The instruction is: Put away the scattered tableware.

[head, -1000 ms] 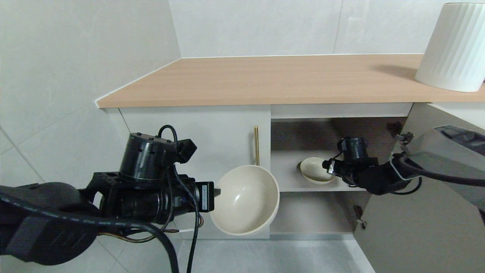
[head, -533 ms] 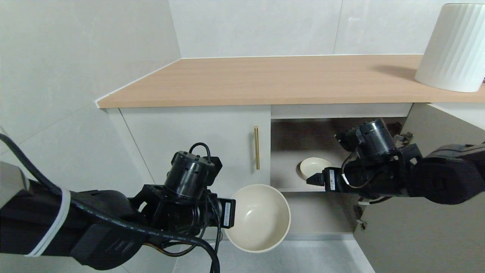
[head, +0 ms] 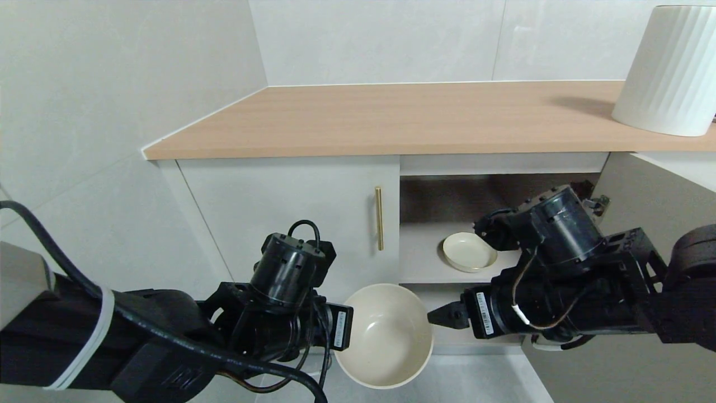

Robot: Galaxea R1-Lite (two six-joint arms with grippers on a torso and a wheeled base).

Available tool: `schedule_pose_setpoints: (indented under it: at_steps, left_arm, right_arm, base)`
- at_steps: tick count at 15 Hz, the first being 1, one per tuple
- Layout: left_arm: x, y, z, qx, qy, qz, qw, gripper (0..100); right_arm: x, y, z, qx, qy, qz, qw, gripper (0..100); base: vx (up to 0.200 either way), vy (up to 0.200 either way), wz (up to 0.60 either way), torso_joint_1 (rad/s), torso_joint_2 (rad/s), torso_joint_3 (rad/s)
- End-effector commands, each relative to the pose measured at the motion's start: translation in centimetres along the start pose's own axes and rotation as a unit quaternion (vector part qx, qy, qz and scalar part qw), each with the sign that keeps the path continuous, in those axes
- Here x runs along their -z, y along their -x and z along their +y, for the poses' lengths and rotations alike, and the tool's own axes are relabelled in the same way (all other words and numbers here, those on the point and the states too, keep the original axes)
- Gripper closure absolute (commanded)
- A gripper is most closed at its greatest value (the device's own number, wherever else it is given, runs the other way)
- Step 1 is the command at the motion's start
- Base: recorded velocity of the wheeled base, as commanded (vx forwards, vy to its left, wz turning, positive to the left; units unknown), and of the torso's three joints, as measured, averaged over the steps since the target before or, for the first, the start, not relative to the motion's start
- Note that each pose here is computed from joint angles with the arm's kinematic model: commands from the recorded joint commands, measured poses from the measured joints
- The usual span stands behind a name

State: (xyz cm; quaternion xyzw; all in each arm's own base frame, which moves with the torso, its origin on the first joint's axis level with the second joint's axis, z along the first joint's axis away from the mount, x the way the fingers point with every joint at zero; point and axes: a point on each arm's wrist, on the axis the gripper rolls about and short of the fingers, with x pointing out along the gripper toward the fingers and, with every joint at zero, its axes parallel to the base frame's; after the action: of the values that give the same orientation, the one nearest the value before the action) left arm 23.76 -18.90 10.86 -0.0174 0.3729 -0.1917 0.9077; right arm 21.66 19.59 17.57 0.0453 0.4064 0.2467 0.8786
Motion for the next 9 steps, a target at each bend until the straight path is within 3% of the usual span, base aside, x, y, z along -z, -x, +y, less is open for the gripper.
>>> schedule_pose_setpoints:
  at_steps: [1, 3, 7, 8, 9]
  left_arm:
    - [0.0, 0.1, 0.0, 0.001, 0.0, -0.002, 1.0, 100]
    - [0.0, 0.1, 0.0, 0.001, 0.001, -0.001, 1.0, 100]
    - [0.0, 0.1, 0.0, 0.001, 0.001, -0.001, 1.0, 100]
    - [0.0, 0.0, 0.0, 0.0, 0.0, -0.001, 1.0, 100]
    - [0.0, 0.0, 0.0, 0.0, 0.0, 0.0, 1.0, 100]
  right_arm:
    - [1.3, -2.7, 0.8, 0.016, 0.015, 0.035, 0.999, 0]
    - [1.7, -4.2, 0.8, 0.046, 0.018, 0.041, 0.998, 0]
    - [1.8, -4.9, 0.9, 0.049, 0.018, 0.043, 0.998, 0]
    - [1.8, -5.0, 0.9, 0.048, 0.018, 0.042, 0.998, 100]
    - [1.8, -5.0, 1.0, 0.047, 0.017, 0.041, 0.998, 100]
  base:
    - [0.0, 0.0, 0.0, 0.0, 0.0, 0.0]
    - [0.0, 0.0, 0.0, 0.0, 0.0, 0.0]
    - [0.0, 0.0, 0.0, 0.0, 0.0, 0.0]
    - [0.0, 0.0, 0.0, 0.0, 0.0, 0.0]
    - [0.0, 0.0, 0.0, 0.0, 0.0, 0.0]
